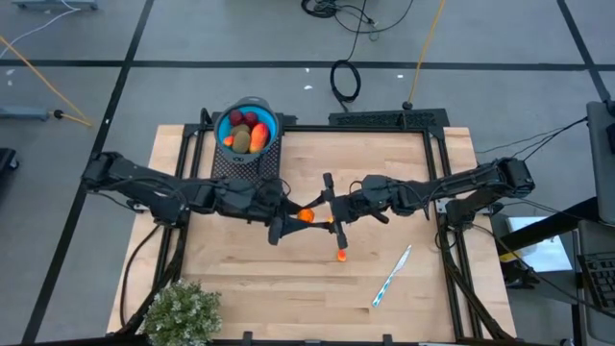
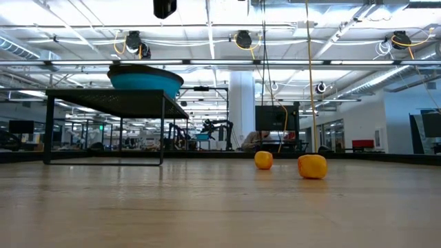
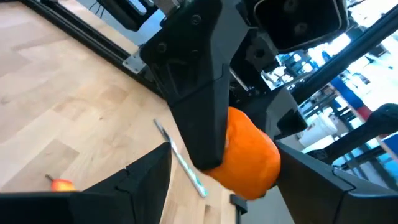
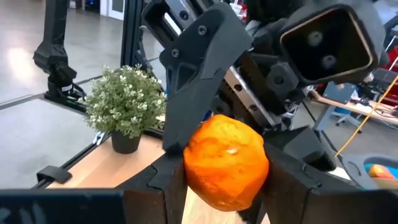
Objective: Pick & Place Fruit
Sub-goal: Put the orange into the blue strainer bowl on the shelf
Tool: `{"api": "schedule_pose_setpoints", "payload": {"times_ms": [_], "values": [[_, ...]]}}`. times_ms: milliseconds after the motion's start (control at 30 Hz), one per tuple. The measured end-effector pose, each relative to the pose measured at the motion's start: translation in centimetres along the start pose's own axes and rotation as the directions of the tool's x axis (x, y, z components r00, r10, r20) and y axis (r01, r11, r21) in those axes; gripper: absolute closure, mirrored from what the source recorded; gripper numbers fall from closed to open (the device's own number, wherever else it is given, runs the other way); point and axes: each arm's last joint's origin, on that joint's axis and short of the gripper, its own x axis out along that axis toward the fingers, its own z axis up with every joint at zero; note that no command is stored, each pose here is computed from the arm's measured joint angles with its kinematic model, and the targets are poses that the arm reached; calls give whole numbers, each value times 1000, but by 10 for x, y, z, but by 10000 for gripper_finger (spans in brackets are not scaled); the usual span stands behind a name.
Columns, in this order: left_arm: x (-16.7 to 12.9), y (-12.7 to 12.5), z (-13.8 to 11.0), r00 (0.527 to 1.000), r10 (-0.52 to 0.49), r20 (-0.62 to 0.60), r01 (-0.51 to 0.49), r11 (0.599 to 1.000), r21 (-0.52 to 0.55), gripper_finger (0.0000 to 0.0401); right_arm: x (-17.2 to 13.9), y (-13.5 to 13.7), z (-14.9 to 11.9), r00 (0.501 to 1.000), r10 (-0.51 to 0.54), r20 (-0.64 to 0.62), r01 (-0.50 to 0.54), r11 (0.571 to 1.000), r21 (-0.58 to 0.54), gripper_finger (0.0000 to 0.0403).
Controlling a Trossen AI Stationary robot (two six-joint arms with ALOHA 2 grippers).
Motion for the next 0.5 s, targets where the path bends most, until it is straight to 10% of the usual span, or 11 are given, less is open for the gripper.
{"api": "schedule_pose_setpoints", "payload": {"times_ms": [500], "values": [[7, 7, 9, 998, -43, 40, 45, 998, -51, 132, 0, 0, 0, 1000, 3, -5, -3, 1000, 4, 246]]}}
